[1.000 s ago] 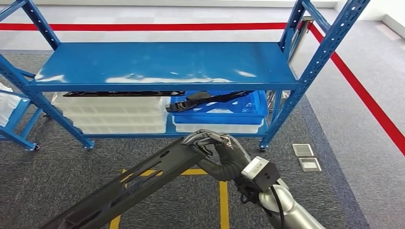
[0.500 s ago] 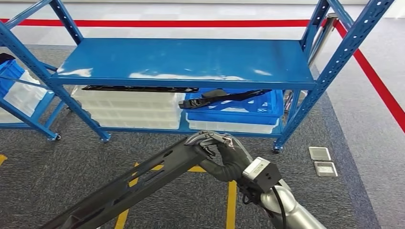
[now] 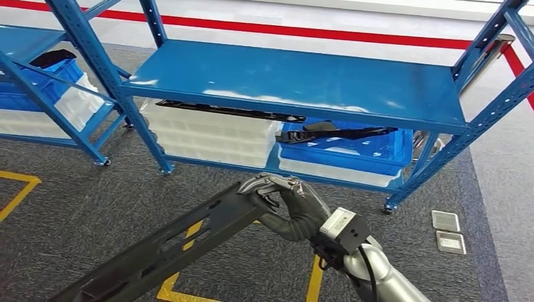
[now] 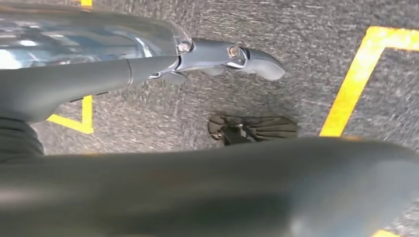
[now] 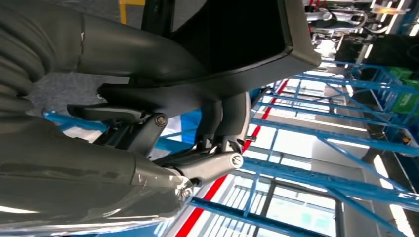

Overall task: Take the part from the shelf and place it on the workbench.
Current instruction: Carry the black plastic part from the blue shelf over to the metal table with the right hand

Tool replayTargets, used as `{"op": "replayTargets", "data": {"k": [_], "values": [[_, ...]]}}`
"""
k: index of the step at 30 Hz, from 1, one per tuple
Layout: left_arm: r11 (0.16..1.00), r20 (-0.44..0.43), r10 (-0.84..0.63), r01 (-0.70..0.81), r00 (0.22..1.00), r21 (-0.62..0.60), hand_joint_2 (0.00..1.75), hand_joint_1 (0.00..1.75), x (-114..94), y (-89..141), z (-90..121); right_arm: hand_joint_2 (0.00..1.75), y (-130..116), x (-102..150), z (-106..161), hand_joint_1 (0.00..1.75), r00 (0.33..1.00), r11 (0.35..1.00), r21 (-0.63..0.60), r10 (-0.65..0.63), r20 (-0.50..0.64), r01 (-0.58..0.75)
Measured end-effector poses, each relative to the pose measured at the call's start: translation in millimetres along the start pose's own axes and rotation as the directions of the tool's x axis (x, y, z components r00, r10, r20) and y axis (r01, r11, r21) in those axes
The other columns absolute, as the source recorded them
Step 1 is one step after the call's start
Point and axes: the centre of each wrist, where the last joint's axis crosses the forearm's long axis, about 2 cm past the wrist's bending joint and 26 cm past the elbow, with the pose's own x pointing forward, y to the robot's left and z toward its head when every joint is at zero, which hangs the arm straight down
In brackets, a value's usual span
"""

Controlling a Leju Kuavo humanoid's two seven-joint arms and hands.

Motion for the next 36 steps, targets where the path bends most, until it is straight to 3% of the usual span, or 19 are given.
{"op": "replayTargets", "data": {"k": [26, 36], "values": [[1.000, 0.002, -0.003, 0.003, 1.000, 0.010, 1.75, 0.00, 0, 0, 0, 1.75, 6, 3, -2, 1.75, 0.999, 0.998, 0.034, -0.052, 0.016, 0.051], [1.000, 0.004, 0.000, 0.000, 1.000, -0.005, 1.75, 0.00, 1, -11, 0, 1.75, 10, 0, 5, 1.75, 0.997, 0.996, 0.048, -0.079, -0.006, 0.079]]}}
